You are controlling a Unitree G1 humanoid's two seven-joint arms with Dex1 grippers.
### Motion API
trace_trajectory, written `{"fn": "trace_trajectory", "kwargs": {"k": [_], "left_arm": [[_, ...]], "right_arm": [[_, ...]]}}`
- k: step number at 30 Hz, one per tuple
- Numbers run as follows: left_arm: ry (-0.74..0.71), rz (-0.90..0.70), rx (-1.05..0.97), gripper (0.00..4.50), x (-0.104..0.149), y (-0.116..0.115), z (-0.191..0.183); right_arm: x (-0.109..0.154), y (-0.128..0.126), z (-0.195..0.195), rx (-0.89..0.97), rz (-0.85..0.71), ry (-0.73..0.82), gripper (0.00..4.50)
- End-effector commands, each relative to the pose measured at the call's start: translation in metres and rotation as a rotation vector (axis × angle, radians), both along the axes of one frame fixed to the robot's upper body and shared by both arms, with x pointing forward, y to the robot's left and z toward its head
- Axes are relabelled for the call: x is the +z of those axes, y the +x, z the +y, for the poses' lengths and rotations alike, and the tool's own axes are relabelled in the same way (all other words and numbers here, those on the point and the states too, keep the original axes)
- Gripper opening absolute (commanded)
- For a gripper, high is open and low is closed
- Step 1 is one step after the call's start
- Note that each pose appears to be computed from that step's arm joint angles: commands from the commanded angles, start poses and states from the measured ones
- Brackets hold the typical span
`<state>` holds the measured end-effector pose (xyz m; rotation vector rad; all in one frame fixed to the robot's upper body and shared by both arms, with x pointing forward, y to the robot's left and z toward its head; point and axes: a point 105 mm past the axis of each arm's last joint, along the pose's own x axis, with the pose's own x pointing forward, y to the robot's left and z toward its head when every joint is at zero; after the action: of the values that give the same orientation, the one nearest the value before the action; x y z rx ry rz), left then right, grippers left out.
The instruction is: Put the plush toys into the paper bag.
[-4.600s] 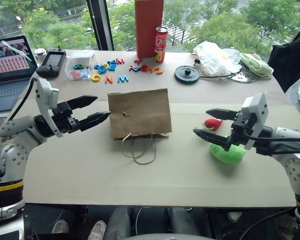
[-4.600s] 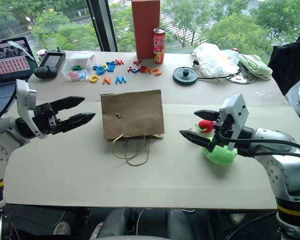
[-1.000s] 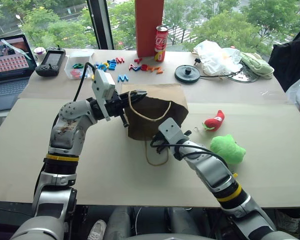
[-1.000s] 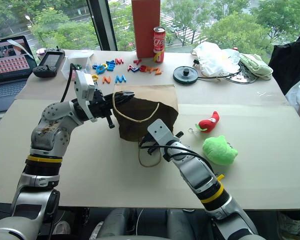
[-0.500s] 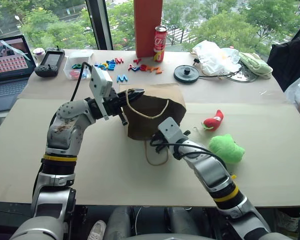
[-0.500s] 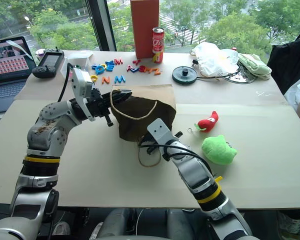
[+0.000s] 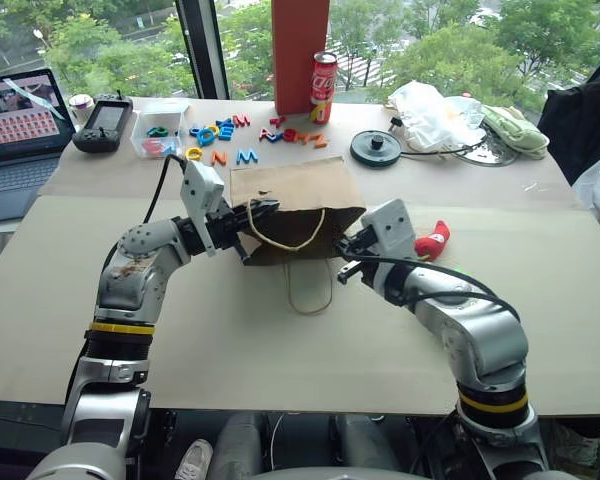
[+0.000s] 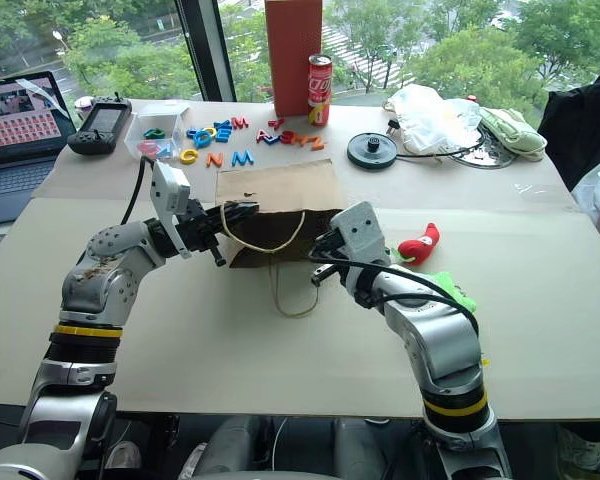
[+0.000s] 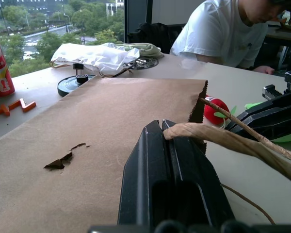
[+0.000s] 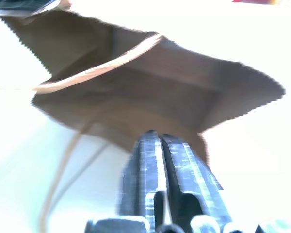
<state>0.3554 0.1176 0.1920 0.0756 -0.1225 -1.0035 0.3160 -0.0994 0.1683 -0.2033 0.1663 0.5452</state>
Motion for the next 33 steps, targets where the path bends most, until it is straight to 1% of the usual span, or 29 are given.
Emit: {"fn": "trace_trajectory", "kwargs": {"k": [1, 2, 3, 5, 8, 9, 12, 16, 20, 23, 24, 28, 30, 31, 33], "left_arm": [[-0.020, -0.059, -0.003, 0.00, 0.018, 0.000, -0.002], [-0.021, -0.062, -0.006, 0.00, 0.019, 0.000, -0.003], [-0.024, -0.064, -0.010, 0.00, 0.020, -0.001, -0.004], [-0.025, -0.068, -0.018, 0.00, 0.022, -0.001, -0.006], [-0.026, -0.073, -0.030, 0.00, 0.024, -0.002, -0.009], [-0.028, -0.074, -0.033, 0.00, 0.025, -0.002, -0.011], [-0.030, -0.075, -0.039, 0.00, 0.026, -0.002, -0.013], [-0.038, -0.080, -0.050, 0.00, 0.030, -0.001, -0.017], [-0.038, -0.092, -0.066, 0.00, 0.034, -0.004, -0.022], [-0.040, -0.093, -0.070, 0.00, 0.036, -0.005, -0.023], [-0.039, -0.094, -0.071, 0.00, 0.037, -0.005, -0.024], [-0.038, -0.092, -0.069, 0.00, 0.037, -0.005, -0.023], [-0.050, -0.089, -0.063, 0.00, 0.039, -0.005, -0.023], [-0.057, -0.087, -0.061, 0.00, 0.041, -0.004, -0.023], [-0.066, -0.085, -0.059, 0.00, 0.043, -0.004, -0.024]], "right_arm": [[0.018, -0.010, -0.055, -0.134, -0.024, -0.052, 1.89], [0.018, -0.014, -0.067, -0.155, -0.011, -0.077, 2.20], [0.016, -0.020, -0.077, -0.170, 0.008, -0.098, 2.63], [0.011, -0.032, -0.094, -0.189, 0.064, -0.152, 3.18], [0.000, -0.050, -0.111, -0.195, 0.162, -0.223, 4.30], [-0.004, -0.055, -0.116, -0.196, 0.194, -0.241, 4.41], [-0.015, -0.064, -0.125, -0.212, 0.258, -0.295, 4.41], [-0.034, -0.066, -0.133, -0.256, 0.327, -0.315, 4.41], [-0.046, -0.060, -0.142, -0.319, 0.337, -0.342, 4.41], [-0.050, -0.057, -0.143, -0.323, 0.328, -0.370, 4.41], [-0.050, -0.055, -0.141, -0.322, 0.322, -0.345, 4.41], [-0.063, -0.052, -0.138, -0.323, 0.340, -0.351, 4.41], [-0.064, -0.049, -0.141, -0.340, 0.318, -0.369, 3.90], [-0.063, -0.048, -0.142, -0.348, 0.310, -0.368, 3.72], [-0.061, -0.046, -0.141, -0.344, 0.294, -0.366, 3.11]]}}
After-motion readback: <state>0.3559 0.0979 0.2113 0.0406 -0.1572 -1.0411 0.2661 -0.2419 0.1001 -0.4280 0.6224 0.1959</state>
